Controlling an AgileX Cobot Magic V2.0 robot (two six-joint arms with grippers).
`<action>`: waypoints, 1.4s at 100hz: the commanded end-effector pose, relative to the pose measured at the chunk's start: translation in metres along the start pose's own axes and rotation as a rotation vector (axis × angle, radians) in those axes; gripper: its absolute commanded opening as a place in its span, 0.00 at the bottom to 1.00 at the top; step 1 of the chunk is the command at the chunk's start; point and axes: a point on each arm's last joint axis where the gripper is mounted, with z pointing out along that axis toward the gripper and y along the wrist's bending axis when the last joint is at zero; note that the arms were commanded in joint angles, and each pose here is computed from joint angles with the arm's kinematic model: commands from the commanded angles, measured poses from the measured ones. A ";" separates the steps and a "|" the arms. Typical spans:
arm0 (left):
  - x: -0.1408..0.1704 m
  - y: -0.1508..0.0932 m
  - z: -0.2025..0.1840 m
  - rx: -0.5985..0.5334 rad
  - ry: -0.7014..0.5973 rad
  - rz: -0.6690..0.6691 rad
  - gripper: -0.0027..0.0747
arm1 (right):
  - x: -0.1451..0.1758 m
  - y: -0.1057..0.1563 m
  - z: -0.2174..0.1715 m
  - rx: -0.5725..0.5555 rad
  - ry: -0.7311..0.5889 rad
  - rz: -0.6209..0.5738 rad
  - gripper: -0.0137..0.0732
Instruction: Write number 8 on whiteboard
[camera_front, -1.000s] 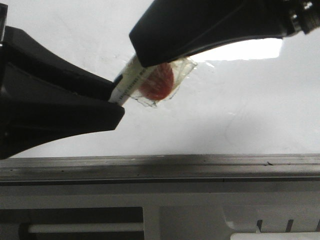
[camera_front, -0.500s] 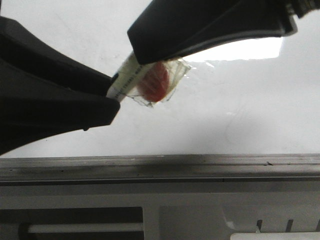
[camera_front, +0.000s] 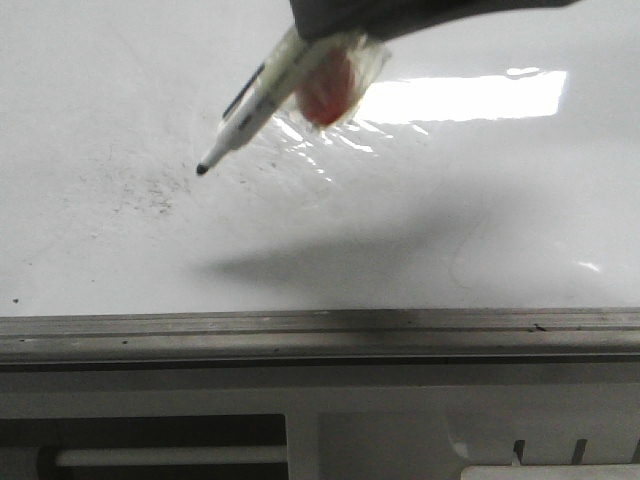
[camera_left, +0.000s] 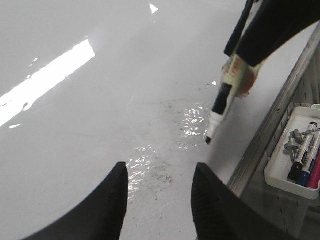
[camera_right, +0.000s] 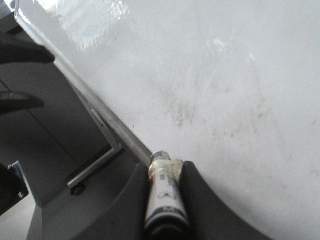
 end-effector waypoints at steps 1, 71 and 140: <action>-0.013 0.005 -0.011 -0.019 -0.075 -0.043 0.40 | -0.033 -0.007 -0.007 0.036 -0.135 0.023 0.09; -0.021 0.006 -0.017 -0.016 -0.179 -0.145 0.40 | -0.071 -0.048 0.039 0.178 0.079 0.015 0.09; -0.021 0.006 -0.017 -0.012 -0.178 -0.164 0.40 | -0.084 -0.046 0.032 0.202 0.030 -0.017 0.10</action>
